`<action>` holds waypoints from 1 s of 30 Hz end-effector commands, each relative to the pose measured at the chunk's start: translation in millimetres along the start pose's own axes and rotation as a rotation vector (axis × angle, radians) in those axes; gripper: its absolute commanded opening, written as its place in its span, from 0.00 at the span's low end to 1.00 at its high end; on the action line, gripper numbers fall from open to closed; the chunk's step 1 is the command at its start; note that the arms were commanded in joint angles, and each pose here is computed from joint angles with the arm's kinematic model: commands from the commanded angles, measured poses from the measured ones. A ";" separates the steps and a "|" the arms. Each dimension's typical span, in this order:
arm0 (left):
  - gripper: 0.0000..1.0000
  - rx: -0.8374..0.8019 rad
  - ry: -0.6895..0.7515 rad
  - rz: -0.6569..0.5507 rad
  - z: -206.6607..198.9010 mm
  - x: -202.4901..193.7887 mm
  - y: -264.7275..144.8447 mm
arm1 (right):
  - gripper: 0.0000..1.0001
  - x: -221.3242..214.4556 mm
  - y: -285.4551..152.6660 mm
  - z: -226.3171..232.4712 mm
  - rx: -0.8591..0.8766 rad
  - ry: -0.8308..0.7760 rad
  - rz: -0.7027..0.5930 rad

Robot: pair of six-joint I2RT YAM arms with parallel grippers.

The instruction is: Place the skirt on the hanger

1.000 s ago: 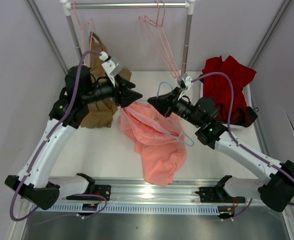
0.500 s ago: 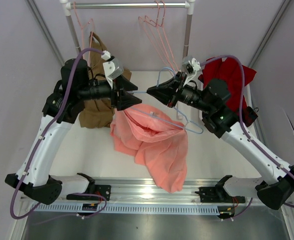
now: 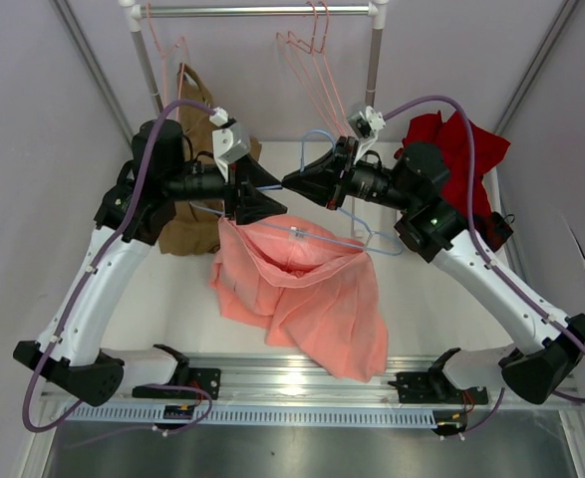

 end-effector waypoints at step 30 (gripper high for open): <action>0.01 -0.090 0.013 -0.172 -34.5 15.8 -10.7 | 0.00 33.5 19.1 -5.0 0.060 -0.085 -0.065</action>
Point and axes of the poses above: each gripper's point midway between its finger pads, its own y axis out along the fingers, its own z axis along the line the jaws close on, x = y × z, the point moved 6 cm from there along -y, back along the fingers, and after that the axes turned 9 degrees about y, right-handed, at the moved point
